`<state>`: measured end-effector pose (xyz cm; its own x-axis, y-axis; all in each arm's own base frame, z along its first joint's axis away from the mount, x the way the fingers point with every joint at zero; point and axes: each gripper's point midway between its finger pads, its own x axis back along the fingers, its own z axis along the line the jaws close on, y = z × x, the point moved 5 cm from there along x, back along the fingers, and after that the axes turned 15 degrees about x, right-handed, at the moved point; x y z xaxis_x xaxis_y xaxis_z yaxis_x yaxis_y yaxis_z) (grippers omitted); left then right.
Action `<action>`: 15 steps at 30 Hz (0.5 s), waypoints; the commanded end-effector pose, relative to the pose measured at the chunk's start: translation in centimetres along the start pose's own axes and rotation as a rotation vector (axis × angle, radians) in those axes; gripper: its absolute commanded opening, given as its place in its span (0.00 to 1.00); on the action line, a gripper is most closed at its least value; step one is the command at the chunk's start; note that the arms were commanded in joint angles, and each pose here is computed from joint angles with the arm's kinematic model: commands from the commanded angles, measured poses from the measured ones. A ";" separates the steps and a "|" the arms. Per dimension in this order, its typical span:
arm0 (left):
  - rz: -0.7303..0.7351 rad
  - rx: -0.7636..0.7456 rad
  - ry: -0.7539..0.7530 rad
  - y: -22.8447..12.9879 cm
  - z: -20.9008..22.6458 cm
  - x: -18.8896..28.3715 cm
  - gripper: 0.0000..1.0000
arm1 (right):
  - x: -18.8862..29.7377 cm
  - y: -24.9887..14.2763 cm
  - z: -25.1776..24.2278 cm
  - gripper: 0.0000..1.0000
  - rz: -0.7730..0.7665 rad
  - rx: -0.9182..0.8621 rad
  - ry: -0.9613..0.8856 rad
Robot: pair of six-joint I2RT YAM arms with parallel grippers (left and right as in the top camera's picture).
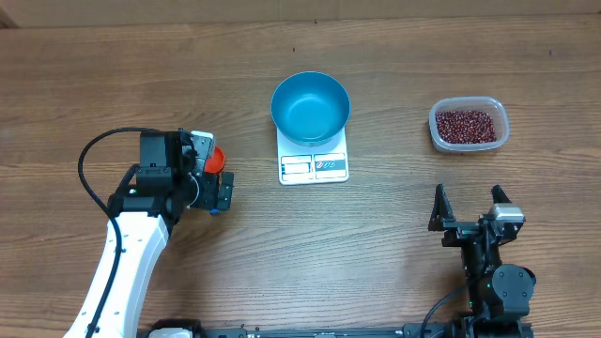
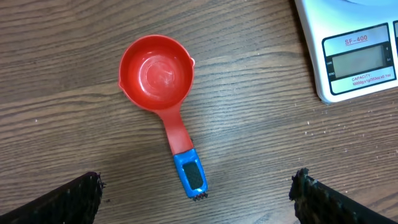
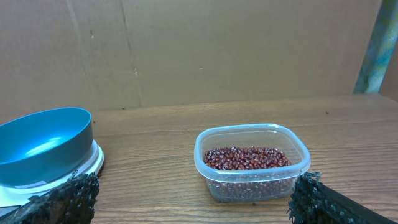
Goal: Scoop item into bowl and weigh 150g on scale
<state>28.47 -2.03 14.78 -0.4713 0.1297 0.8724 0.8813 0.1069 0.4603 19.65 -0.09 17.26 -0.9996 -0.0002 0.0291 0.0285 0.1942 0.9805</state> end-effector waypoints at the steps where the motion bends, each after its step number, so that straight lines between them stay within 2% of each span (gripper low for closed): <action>1: 0.000 -0.048 -0.040 0.8 -0.8 0.2 1.00 | 0.0 -0.2 0.0 1.00 -0.003 0.005 -0.006; 15: 0.079 -0.039 -0.032 1.0 -0.6 -1.4 1.00 | 0.0 -0.2 -0.1 1.00 -0.004 0.005 -0.007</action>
<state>29.34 -2.28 13.74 -0.3979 0.1472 0.9055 0.9173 0.0815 0.3898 19.65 -0.09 17.25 -0.9996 -0.0002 0.0295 0.0289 0.1942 0.9805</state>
